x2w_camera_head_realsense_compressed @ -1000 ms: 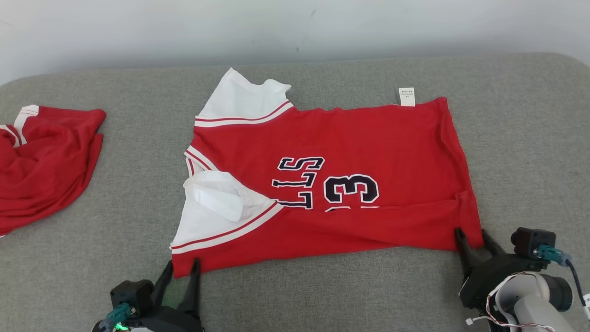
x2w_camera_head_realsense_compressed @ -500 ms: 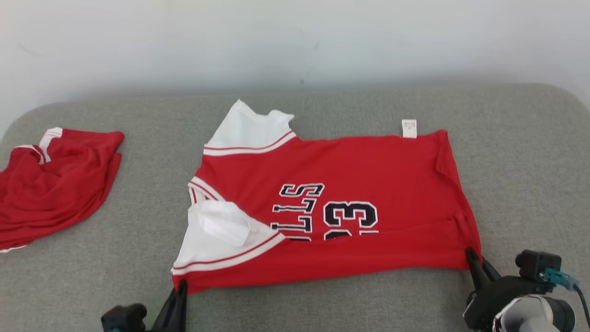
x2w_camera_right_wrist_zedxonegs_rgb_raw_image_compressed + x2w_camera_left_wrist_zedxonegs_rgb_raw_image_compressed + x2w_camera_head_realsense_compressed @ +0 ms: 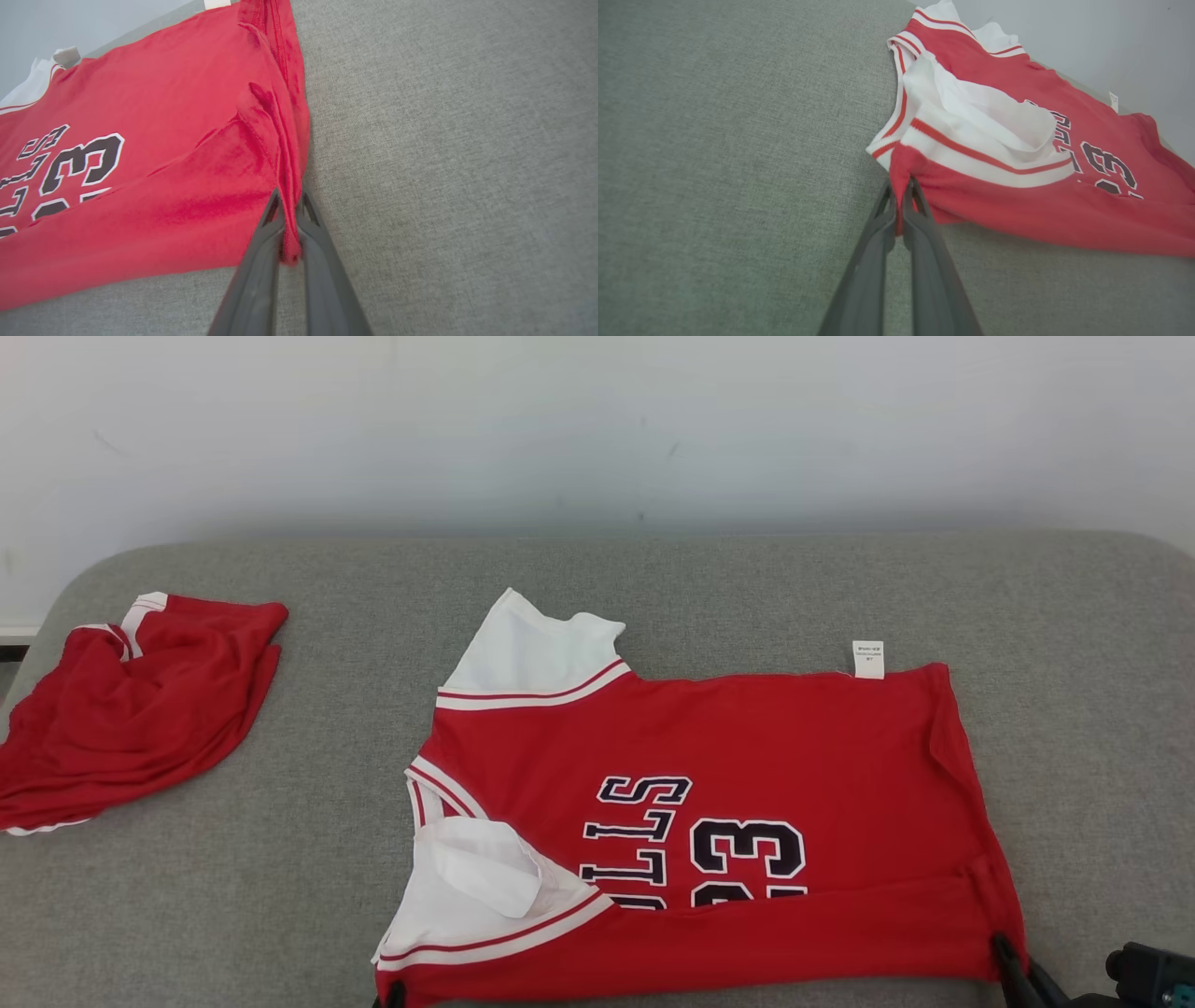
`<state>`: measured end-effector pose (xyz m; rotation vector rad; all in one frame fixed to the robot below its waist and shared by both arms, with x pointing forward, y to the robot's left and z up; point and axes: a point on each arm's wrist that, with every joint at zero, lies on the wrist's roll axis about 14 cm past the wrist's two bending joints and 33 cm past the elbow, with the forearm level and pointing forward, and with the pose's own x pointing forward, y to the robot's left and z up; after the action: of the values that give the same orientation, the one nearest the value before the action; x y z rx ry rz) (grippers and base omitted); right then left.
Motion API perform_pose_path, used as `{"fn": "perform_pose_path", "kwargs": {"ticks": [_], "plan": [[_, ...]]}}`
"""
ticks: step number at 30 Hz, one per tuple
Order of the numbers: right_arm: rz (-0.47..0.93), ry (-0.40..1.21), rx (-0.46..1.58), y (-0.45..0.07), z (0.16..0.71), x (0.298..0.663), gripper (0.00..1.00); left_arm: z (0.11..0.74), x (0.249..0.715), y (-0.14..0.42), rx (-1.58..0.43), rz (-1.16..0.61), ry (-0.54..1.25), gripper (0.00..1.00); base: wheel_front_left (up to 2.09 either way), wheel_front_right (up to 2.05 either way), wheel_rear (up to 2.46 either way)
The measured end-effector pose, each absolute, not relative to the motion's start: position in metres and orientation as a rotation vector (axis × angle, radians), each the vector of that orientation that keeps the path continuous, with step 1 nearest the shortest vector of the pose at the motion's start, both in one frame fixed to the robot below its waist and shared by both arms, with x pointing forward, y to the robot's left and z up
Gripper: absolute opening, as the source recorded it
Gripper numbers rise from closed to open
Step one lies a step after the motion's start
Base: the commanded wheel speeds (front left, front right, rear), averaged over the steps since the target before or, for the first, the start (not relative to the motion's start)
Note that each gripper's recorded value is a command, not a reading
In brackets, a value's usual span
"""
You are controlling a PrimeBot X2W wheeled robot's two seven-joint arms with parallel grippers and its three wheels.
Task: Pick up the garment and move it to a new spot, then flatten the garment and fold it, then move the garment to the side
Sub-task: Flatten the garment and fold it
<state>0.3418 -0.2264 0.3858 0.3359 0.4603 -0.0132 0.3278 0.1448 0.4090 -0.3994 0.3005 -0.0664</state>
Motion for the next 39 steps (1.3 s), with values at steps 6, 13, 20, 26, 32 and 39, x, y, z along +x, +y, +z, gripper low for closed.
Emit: {"fn": "perform_pose_path", "kwargs": {"ticks": [6,13,20,26,32,39], "plan": [[-0.008,0.415,0.316,-0.225,0.401,0.344,1.0,0.411,0.329,0.145,-0.357,-0.071,0.289,1.0,0.0,0.0,0.0],[0.01,0.241,0.283,-0.222,0.443,0.356,1.0,0.432,0.341,0.157,-0.293,-0.062,0.199,1.0,0.0,0.0,0.0],[0.031,0.066,0.277,-0.212,0.48,0.362,1.0,0.482,0.359,0.173,-0.212,-0.046,0.02,1.0,0.0,0.0,0.0],[0.055,-0.046,0.253,-0.206,0.504,0.363,1.0,0.508,0.367,0.176,-0.122,-0.063,-0.069,1.0,0.0,0.0,0.0],[0.081,-0.106,0.238,-0.198,0.518,0.362,1.0,0.519,0.372,0.179,-0.087,-0.072,-0.105,1.0,0.0,0.0,0.0],[0.099,-0.122,0.214,-0.188,0.522,0.361,1.0,0.521,0.367,0.183,-0.064,-0.075,-0.118,1.0,0.0,0.0,0.0]]}}
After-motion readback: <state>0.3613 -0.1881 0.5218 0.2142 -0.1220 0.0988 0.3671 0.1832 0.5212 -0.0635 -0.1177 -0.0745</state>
